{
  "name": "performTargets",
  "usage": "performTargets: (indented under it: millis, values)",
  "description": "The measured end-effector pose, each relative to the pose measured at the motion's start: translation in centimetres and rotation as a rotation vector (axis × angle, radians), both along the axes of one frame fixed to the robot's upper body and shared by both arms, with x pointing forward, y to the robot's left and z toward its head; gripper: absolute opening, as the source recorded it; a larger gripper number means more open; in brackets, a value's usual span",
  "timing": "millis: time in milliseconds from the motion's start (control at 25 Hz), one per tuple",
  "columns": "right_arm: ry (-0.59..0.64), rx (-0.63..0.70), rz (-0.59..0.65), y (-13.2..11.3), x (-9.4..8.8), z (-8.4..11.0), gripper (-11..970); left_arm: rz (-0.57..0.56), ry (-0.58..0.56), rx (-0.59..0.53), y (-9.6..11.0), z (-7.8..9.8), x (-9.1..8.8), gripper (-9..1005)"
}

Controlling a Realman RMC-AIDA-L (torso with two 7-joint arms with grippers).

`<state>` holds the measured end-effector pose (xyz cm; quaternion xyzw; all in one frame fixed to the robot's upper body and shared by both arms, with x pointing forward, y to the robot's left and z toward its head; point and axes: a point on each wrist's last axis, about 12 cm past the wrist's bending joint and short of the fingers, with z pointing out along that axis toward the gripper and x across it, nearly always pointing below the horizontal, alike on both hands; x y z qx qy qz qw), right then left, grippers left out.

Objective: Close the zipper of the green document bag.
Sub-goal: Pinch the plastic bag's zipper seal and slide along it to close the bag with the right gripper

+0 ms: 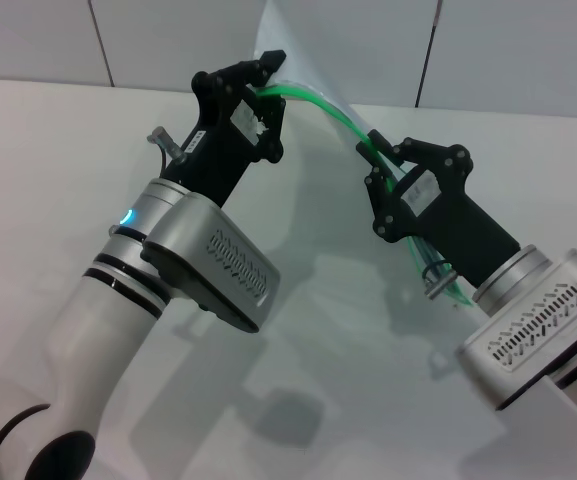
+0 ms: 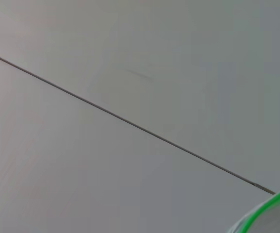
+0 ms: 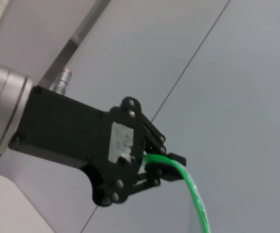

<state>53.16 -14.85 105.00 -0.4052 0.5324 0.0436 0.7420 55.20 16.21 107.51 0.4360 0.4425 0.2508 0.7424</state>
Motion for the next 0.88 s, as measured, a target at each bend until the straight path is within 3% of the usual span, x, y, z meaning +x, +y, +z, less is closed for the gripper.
performTargets:
  millis: [880]
  values:
    - [0.042, 0.001, -0.052, -2.1, 0.4, -0.8, 80, 0.004, -0.003, -0.040, 0.3, 0.1, -0.2, 55]
